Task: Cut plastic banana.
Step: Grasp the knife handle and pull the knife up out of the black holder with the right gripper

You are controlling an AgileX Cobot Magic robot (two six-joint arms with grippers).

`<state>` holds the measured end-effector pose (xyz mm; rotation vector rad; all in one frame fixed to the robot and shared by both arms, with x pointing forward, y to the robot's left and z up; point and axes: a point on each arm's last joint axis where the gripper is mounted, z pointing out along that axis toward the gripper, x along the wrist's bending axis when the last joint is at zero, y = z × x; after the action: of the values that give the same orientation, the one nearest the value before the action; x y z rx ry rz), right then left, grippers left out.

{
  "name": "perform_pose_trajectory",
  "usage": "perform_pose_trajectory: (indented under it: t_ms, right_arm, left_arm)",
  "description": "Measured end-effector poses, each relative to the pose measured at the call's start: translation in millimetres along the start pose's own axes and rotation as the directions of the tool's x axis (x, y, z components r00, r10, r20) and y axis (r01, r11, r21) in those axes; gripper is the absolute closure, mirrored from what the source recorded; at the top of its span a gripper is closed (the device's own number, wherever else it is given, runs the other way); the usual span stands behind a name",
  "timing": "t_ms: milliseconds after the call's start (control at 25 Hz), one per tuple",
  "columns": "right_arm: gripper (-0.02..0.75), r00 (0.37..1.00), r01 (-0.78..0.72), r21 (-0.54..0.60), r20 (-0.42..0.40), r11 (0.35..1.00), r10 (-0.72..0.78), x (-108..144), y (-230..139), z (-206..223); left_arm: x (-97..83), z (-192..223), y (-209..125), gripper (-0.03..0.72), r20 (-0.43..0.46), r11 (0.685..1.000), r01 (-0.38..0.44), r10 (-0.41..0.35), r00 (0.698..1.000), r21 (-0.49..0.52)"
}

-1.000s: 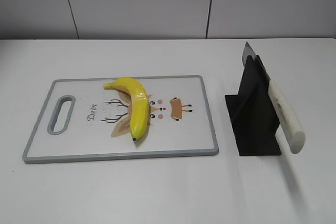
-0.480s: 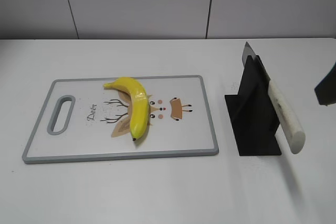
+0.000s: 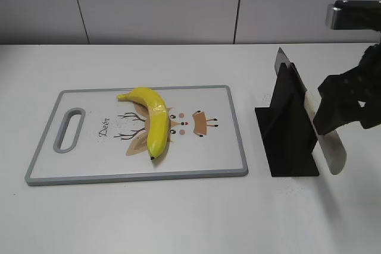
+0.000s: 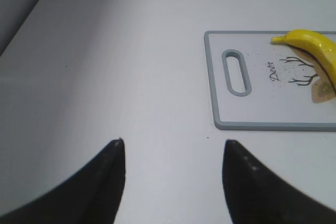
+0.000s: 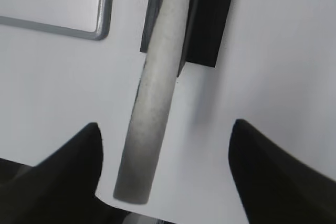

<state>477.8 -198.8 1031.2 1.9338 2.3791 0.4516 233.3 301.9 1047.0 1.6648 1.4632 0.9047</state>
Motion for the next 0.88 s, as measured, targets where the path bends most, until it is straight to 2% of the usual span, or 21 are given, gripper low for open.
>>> perform_pose_trajectory:
  t_ms: [280,640,800,880]
  right_arm:
    - [0.167,1.0,-0.008,0.054,0.012,0.999,0.007,-1,11,27]
    - [0.174,0.997,-0.077,0.129,-0.013,0.989,0.08,2,19,45]
    - [0.272,0.993,-0.116,0.178,0.002,0.977,0.117,1,17,53]
    - [0.393,0.991,-0.134,0.182,0.004,0.974,0.135,1,17,53]
  left_arm:
    - [0.0,0,0,0.136,0.0,1.0,0.0,0.0,1.0,0.0]
    - [0.0,0,0,0.136,0.0,1.0,0.0,0.0,1.0,0.0]
    - [0.0,0,0,0.136,0.0,1.0,0.0,0.0,1.0,0.0]
    - [0.0,0,0,0.136,0.0,1.0,0.0,0.0,1.0,0.0]
